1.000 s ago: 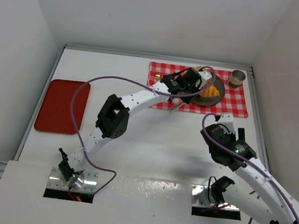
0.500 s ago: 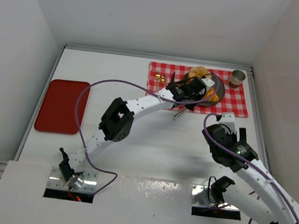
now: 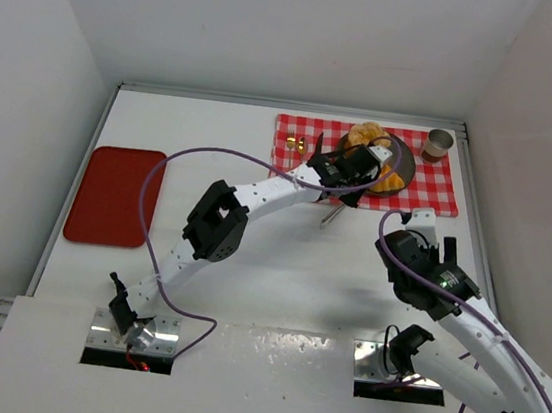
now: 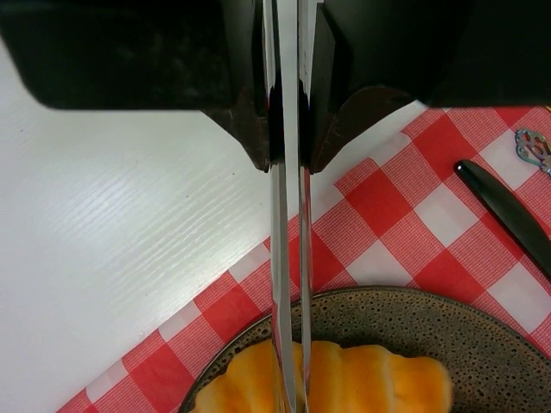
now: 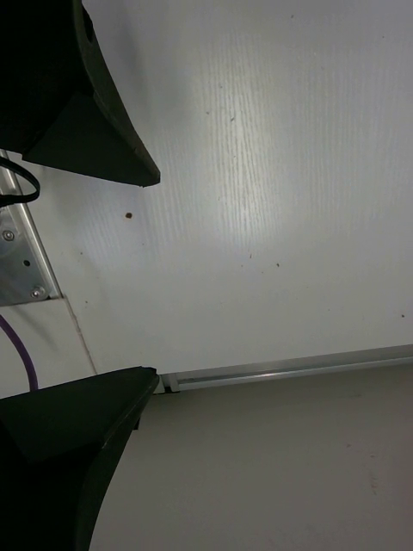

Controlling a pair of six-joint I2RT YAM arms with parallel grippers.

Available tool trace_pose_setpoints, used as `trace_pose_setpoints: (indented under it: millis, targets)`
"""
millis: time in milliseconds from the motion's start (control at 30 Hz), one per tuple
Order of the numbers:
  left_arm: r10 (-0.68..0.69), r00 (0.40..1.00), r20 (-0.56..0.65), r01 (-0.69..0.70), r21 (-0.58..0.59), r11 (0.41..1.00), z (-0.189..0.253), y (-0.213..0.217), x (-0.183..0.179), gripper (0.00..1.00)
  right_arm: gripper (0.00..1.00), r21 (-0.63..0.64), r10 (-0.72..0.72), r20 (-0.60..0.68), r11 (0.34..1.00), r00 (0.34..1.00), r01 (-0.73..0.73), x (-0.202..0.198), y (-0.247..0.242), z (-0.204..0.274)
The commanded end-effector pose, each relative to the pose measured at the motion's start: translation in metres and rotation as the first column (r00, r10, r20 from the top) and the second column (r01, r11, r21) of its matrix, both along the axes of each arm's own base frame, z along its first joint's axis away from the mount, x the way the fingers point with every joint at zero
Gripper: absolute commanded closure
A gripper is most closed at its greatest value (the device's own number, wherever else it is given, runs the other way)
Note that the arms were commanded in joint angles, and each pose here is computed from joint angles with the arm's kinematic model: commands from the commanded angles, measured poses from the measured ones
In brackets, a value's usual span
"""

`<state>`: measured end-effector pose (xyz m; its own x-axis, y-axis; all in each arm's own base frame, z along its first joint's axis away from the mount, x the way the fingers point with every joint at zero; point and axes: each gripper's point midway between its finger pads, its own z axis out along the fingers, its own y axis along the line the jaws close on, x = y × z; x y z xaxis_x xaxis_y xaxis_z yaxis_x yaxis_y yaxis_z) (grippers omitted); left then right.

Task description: Place the bread

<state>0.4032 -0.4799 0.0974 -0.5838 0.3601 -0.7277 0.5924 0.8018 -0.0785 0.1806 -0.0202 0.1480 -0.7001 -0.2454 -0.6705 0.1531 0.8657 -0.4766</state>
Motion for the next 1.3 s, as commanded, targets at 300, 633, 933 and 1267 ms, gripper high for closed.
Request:
trace_pose_setpoints:
  millis: [300,633,933,1267]
  targets:
    - [-0.054,0.997,0.056,0.059,-0.091,0.994,0.042,-0.015,0.007,0.49,0.14,0.031,0.009,0.014,0.999,1.000,-0.010,0.002,0.005,0.000]
    - [-0.055,0.982,0.180,0.084,-0.156,0.984,0.119,-0.009,0.014,0.45,0.13,0.042,0.034,-0.022,0.999,0.999,-0.033,0.002,0.011,-0.003]
    - [-0.062,0.983,0.174,0.087,-0.142,0.986,0.169,0.055,0.000,0.52,0.13,0.104,0.028,-0.001,0.994,1.000,-0.028,0.002,0.017,-0.004]
    - [0.221,0.973,0.067,-0.223,0.019,0.975,0.125,0.255,0.007,0.53,0.13,0.211,0.046,-0.056,0.977,0.997,-0.033,-0.006,0.033,-0.030]
